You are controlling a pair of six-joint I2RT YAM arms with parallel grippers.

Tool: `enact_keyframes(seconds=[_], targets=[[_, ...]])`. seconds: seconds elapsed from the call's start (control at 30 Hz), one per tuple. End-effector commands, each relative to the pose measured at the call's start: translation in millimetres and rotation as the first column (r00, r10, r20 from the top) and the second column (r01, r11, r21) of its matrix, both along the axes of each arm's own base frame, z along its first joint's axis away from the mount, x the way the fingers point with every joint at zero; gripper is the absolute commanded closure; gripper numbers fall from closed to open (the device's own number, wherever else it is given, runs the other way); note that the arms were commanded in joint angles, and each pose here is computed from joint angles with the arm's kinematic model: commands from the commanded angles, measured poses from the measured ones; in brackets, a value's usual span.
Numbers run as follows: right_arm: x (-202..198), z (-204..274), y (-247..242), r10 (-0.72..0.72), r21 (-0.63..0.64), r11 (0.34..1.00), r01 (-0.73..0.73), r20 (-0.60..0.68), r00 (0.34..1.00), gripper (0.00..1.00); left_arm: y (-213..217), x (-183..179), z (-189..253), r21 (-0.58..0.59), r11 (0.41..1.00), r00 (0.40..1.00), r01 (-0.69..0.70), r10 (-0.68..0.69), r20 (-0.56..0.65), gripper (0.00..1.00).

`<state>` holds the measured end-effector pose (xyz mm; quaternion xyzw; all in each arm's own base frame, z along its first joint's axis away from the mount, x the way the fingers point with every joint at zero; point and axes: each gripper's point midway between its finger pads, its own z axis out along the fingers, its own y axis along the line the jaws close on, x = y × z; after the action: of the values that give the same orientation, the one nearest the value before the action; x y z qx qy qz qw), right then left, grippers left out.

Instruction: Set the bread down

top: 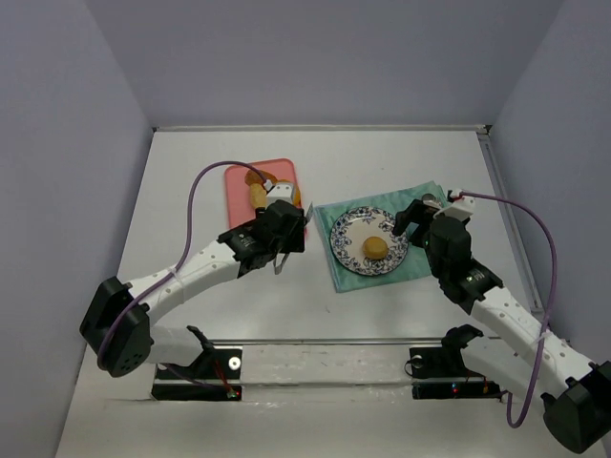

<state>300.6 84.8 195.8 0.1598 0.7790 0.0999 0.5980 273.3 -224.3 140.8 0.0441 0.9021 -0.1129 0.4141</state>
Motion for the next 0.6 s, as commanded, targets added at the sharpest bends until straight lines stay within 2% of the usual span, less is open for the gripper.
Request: enact_keyframes(seconds=[0.0,0.57], targets=[[4,9,0,-0.017,0.012,1.000,0.017,0.031,0.999,0.00,10,12,-3,-0.001,0.996,0.996,-0.091,0.091,0.012,0.31],[7,4,2,-0.018,0.005,1.000,0.018,0.014,1.000,0.00,16,0,-37,0.039,0.992,0.988,-0.121,0.124,-0.088,0.29]])
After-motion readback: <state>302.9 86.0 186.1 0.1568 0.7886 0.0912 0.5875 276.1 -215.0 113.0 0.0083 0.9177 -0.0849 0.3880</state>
